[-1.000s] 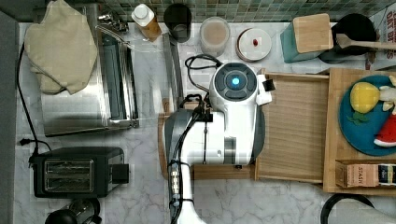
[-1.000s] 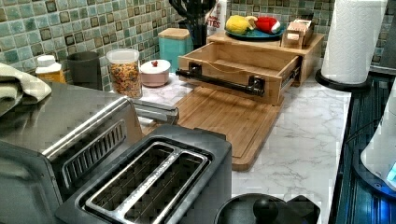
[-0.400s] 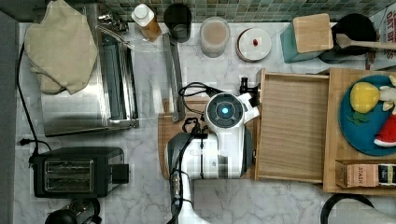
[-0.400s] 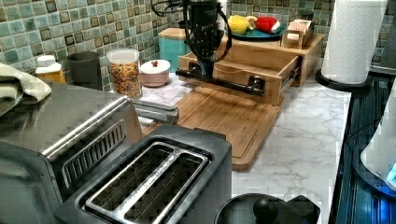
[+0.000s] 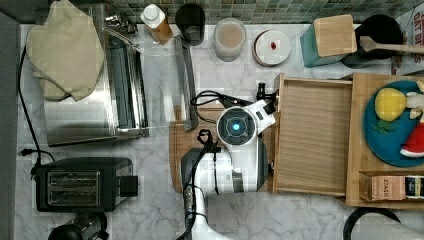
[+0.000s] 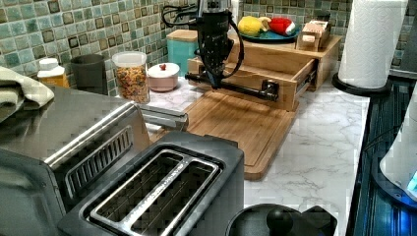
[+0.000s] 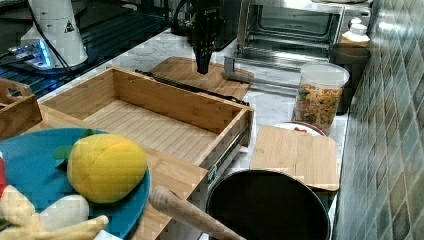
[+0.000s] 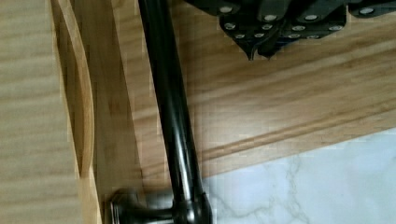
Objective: Close the drawer.
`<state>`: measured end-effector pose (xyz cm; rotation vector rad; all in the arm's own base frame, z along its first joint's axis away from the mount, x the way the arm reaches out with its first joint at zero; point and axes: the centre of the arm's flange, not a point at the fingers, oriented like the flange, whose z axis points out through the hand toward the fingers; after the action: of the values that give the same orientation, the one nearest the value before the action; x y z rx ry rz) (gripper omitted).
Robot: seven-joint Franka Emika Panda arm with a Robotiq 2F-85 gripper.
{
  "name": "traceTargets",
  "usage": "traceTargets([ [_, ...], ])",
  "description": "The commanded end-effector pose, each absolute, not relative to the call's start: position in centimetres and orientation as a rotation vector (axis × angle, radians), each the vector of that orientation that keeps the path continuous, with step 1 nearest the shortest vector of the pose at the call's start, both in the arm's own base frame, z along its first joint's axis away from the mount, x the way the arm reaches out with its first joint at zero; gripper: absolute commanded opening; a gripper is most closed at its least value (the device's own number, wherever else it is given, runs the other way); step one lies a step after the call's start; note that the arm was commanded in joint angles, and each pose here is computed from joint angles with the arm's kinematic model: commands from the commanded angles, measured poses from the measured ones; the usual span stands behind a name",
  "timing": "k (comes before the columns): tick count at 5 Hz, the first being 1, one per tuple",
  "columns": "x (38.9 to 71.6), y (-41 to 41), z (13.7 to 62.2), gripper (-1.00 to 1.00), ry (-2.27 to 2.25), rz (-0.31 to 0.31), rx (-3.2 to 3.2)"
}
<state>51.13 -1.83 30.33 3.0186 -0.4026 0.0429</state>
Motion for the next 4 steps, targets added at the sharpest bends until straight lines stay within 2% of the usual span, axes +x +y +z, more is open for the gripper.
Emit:
traceTargets([
  [1, 52.9, -4.9, 29.6, -1.0, -0.357, 0.107, 2.995],
  [2, 53.4, -5.7, 28.0, -1.0, -0.35, 0.111, 3.001],
  [4, 53.3, -6.5, 28.1, -1.0, -0.388, 0.055, 2.932],
])
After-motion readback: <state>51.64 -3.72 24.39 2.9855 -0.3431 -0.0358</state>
